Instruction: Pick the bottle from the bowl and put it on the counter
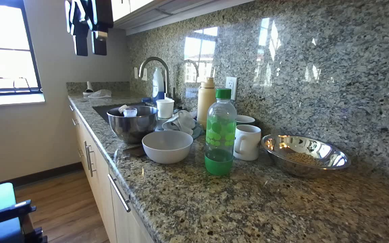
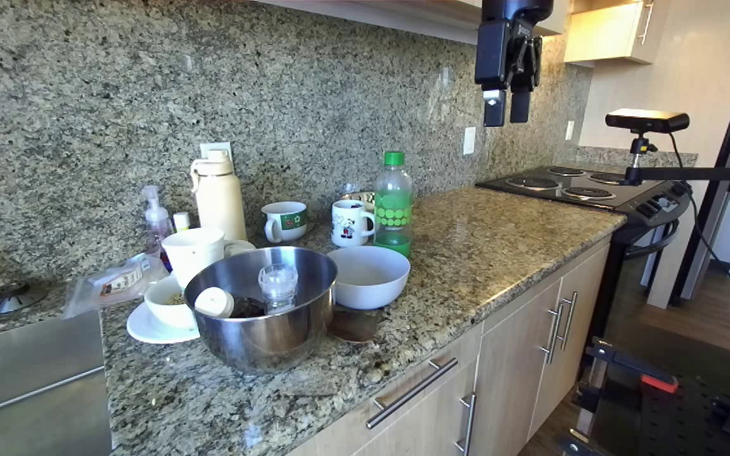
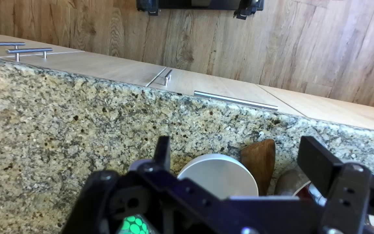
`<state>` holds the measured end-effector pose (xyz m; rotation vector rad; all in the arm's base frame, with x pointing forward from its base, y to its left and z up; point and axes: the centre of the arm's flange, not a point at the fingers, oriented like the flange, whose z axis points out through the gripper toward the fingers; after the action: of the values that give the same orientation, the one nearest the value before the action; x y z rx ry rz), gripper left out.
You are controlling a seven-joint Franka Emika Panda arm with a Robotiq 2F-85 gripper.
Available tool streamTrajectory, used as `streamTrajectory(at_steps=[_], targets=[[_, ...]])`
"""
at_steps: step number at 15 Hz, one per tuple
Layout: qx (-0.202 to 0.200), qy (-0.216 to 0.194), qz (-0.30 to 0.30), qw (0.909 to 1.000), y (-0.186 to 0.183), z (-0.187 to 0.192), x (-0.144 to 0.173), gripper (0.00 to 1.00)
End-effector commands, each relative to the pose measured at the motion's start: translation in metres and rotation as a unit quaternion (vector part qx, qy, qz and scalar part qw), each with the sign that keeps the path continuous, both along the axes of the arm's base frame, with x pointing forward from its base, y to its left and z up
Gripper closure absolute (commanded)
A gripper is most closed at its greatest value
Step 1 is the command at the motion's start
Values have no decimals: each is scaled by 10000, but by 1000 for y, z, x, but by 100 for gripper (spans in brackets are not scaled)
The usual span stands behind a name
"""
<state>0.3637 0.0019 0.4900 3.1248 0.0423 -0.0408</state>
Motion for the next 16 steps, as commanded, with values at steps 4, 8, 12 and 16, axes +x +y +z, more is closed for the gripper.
streamTrajectory(at_steps=[4, 8, 12, 16], targets=[[0, 0, 0, 10000, 0, 0, 0, 0], [0, 0, 0, 10000, 0, 0, 0, 0], [145, 1, -216, 9997, -8, -9, 20, 0], [112, -196, -140, 9996, 10, -13, 63, 0]])
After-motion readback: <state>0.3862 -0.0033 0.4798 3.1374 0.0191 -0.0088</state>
